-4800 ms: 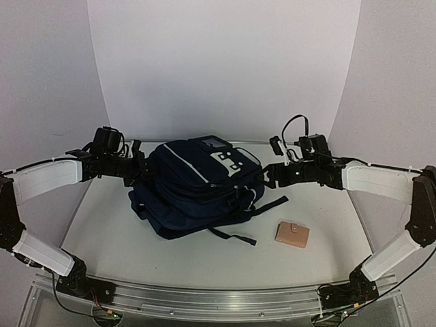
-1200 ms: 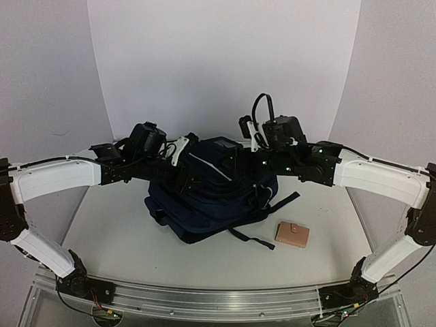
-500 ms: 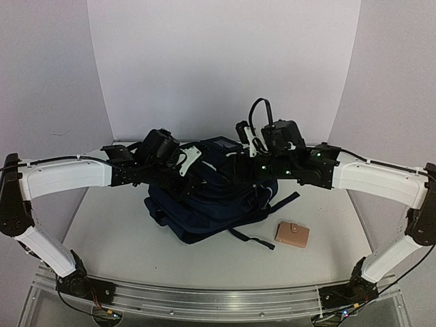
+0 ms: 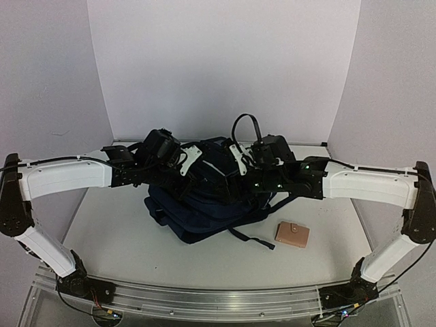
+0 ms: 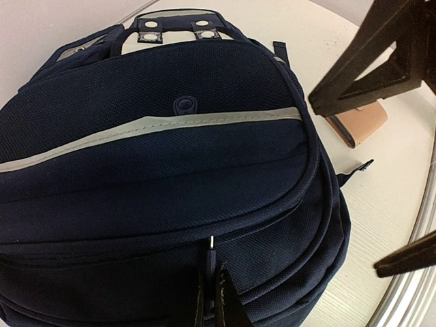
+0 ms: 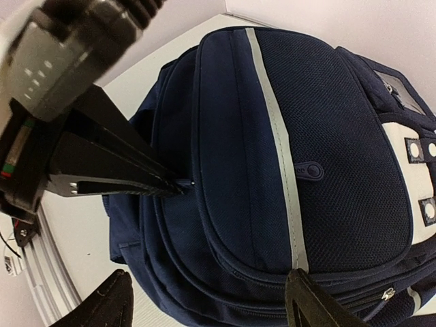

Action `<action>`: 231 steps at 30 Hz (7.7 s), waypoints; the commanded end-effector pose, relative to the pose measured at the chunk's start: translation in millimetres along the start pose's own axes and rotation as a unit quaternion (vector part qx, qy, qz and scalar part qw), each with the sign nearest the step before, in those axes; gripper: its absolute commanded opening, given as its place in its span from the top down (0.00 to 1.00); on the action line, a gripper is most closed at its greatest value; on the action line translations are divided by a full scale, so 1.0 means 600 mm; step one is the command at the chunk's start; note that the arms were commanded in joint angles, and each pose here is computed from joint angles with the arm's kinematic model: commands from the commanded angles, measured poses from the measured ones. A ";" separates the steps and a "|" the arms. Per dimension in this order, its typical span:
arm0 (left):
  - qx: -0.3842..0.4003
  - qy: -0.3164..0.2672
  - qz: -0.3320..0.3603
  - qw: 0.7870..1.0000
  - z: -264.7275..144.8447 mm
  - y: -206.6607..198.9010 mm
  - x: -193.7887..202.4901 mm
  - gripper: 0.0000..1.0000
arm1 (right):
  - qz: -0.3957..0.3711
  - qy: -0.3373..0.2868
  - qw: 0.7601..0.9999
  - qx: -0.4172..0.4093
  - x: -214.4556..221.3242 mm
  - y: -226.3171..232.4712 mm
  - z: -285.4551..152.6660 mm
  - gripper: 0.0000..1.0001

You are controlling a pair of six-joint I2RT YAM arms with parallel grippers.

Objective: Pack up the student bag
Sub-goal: Unzip the student bag at the center of the board, then pick up the personal item from the center of the board.

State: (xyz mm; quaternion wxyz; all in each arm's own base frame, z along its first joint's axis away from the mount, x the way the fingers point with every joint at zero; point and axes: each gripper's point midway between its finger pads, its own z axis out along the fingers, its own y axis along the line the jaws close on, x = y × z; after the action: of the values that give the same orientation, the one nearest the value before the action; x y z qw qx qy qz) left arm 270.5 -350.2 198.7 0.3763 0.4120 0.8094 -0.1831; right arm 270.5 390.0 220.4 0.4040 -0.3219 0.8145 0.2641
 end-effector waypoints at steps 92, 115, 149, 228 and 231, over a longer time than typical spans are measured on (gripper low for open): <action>0.069 -0.078 -0.227 0.968 0.037 0.290 -0.021 1.00 | -0.099 -0.152 0.983 0.033 -0.162 0.047 0.026 1.00; -0.085 -0.101 -0.298 0.945 -0.049 0.358 -0.034 0.32 | 0.028 -0.160 0.967 0.195 -0.195 -0.093 0.142 1.00; 0.076 -0.131 -0.475 0.867 -0.047 0.177 0.023 0.28 | 0.173 0.120 0.954 0.215 0.201 -0.220 -0.082 0.18; 0.055 -0.090 -0.457 0.883 -0.038 0.167 0.079 0.26 | 0.671 0.016 0.714 0.200 0.379 -0.195 -0.075 0.38; 0.056 -0.089 -0.457 0.883 -0.036 0.167 0.079 0.26 | 0.682 -0.003 0.704 0.196 0.379 -0.206 -0.072 0.39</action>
State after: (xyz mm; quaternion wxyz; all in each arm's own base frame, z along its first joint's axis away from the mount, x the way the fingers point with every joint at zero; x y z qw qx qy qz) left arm 322.8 -252.6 171.4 0.2848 -0.0148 0.8647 -0.4135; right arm 219.9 200.9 24.4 0.1641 0.3651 0.8814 0.2510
